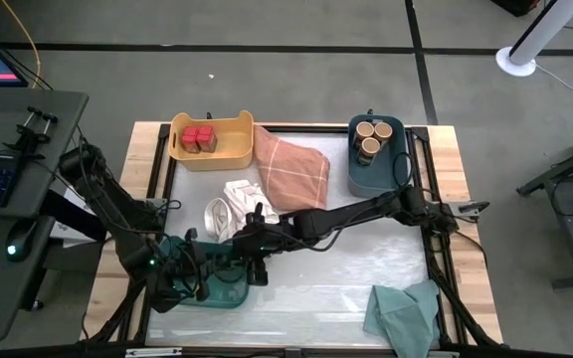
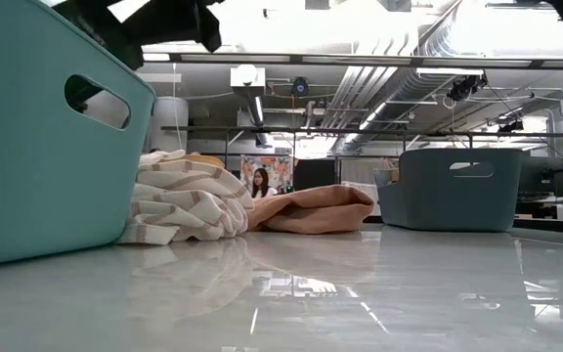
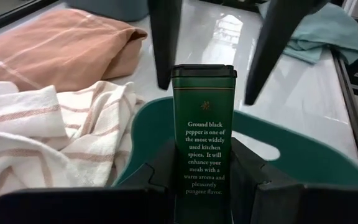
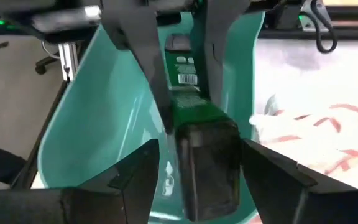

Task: Sort spices by type
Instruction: Put the black seasoning can into the green bin

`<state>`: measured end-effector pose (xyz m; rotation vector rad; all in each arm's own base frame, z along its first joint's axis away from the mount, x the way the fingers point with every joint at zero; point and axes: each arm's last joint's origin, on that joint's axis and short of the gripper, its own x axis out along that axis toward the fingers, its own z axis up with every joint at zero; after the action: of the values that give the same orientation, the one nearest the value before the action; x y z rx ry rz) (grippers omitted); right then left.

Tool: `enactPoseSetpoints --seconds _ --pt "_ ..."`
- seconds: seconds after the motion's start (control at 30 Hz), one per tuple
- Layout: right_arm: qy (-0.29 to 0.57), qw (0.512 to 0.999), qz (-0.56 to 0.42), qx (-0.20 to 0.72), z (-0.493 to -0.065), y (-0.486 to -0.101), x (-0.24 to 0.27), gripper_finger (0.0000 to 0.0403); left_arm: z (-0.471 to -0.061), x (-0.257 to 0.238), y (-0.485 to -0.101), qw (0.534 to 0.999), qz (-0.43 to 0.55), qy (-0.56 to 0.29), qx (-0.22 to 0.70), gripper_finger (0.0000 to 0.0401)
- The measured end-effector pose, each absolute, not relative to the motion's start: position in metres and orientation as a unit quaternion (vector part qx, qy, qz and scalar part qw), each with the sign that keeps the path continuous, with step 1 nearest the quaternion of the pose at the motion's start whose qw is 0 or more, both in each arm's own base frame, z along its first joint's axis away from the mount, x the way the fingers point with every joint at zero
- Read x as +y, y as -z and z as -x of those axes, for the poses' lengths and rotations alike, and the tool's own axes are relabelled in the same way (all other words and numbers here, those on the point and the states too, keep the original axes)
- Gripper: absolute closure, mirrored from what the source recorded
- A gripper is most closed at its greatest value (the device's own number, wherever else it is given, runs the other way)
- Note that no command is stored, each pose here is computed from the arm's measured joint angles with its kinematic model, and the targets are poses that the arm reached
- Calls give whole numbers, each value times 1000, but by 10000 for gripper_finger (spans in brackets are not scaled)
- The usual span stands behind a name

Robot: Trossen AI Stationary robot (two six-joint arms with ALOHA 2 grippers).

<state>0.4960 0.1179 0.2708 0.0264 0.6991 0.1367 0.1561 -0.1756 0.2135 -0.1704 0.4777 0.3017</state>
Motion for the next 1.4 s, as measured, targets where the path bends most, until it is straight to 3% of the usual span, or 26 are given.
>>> enactPoseSetpoints --seconds 0.17,0.4,0.6,1.03,1.4 --pt "-65 934 -19 350 -498 -264 118 190 -157 -177 -215 959 85 -144 231 328" --pt "-68 933 -21 352 -498 -264 119 282 -158 -178 -216 960 84 -137 229 321" --pt "-77 932 -31 354 -497 -265 120 282 -161 -181 -224 960 80 -117 243 294" --pt "-72 925 -25 371 -492 -283 117 282 -153 -162 -271 948 87 -28 303 155" --pt "-78 927 -6 367 -489 -299 116 282 -125 -133 -289 928 131 2 349 132"
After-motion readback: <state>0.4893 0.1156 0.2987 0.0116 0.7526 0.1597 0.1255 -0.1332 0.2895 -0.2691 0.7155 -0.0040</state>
